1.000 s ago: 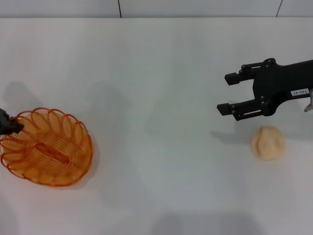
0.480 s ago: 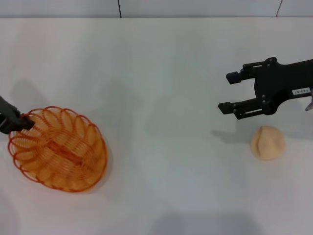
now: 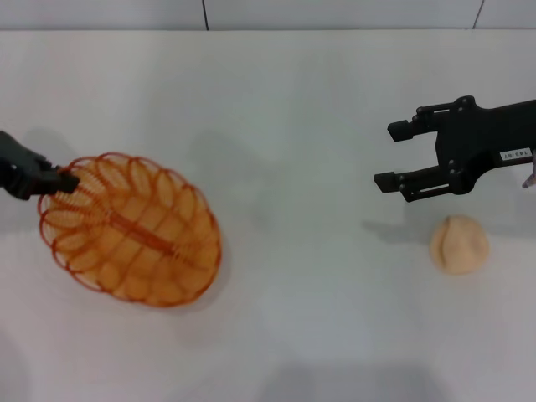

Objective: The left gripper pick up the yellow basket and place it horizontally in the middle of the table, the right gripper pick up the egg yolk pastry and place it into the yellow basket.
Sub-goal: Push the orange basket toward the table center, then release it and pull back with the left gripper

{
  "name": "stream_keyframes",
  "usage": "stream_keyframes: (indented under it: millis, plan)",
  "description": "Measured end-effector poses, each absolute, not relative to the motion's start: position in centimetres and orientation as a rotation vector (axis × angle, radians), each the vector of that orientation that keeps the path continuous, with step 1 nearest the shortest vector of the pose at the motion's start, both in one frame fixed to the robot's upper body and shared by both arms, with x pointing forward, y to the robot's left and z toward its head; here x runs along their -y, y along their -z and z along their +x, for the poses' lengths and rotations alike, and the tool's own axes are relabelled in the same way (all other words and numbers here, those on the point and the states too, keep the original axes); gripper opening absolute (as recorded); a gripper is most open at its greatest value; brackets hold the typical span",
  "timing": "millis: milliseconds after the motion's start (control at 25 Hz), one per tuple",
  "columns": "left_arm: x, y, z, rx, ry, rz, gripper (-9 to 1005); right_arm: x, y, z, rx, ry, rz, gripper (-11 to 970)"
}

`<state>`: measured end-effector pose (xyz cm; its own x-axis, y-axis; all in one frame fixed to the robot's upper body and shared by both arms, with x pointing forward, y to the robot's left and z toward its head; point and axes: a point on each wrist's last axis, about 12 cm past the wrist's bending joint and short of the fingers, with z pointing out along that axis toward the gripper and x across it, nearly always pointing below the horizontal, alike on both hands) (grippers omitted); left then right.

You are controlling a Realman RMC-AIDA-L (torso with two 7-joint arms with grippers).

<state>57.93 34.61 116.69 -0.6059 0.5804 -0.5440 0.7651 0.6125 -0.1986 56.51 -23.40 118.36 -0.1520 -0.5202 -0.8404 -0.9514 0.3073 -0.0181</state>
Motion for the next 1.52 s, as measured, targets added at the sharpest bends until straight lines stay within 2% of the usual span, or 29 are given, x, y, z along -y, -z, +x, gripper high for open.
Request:
stream_keyframes:
  millis: [480, 880, 1120, 1520]
  plan:
    - [-32.8, -117.7, 58.7, -2.415, 0.706, 0.886, 76, 23.5, -118.4, 56.6, -1.796, -0.697, -1.315, 765]
    - [-30.7, -117.6, 59.8, -2.616, 0.688, 0.714, 75, 23.3, -118.6, 56.5, -1.786, -0.702, -1.324, 766]
    - [-29.8, -118.1, 60.5, -2.662, 0.713, 0.570, 75, 23.2, -118.7, 56.5, -1.781, -0.700, -1.328, 765]
    - [-27.6, -116.2, 60.1, -2.703, 0.843, 0.448, 74, 23.5, -118.7, 56.4, -1.798, -0.710, -1.315, 766]
